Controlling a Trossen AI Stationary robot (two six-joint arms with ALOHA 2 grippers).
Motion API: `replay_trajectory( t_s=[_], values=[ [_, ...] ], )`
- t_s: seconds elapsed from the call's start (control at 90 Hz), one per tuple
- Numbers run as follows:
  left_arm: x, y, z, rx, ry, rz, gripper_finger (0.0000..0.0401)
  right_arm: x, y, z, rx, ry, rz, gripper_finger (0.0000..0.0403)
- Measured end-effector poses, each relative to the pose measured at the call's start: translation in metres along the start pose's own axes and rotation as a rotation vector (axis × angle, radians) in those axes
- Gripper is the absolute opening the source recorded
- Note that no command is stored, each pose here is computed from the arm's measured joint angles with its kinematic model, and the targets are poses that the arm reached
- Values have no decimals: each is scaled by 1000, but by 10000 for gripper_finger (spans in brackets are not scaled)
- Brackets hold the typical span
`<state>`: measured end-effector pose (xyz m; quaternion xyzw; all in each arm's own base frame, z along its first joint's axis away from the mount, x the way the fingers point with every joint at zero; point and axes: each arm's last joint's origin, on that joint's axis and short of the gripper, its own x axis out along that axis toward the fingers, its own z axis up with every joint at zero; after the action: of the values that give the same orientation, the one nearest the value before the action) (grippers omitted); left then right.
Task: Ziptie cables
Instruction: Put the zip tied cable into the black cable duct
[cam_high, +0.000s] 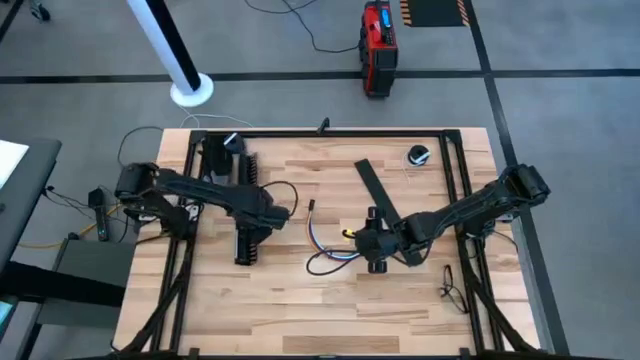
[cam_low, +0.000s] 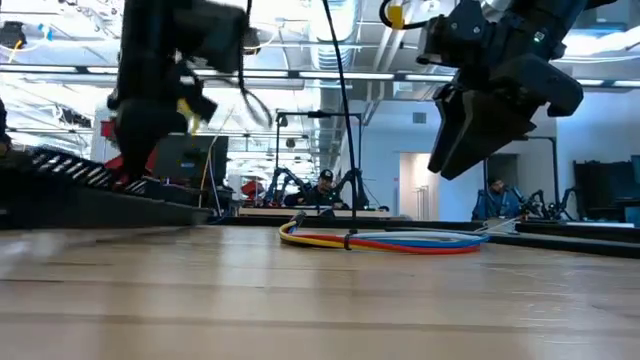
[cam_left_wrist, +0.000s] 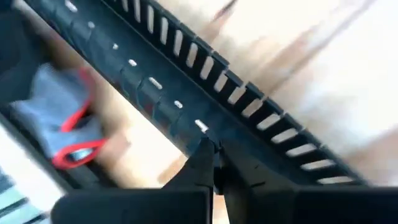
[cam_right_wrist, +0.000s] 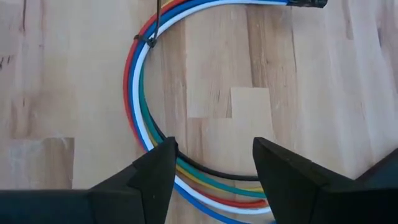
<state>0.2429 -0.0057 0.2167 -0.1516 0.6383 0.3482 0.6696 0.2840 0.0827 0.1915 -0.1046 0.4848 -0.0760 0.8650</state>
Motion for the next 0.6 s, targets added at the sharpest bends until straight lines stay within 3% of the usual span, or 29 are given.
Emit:
replay_trajectory(
  t_s=[0.211, 0.389, 0.6],
  values=[
    [-26, 11, -1, -109, -146, -176, 1, 0, 0, -1, -4, 11, 4, 183],
    [-25, 8, 1, -99, -157, -185, 1, -2, 4, -2, -14, 12, 12, 165],
    [-1, -11, 10, -58, -108, -134, 0, -4, 9, -3, -26, 7, 25, 153]
  ],
)
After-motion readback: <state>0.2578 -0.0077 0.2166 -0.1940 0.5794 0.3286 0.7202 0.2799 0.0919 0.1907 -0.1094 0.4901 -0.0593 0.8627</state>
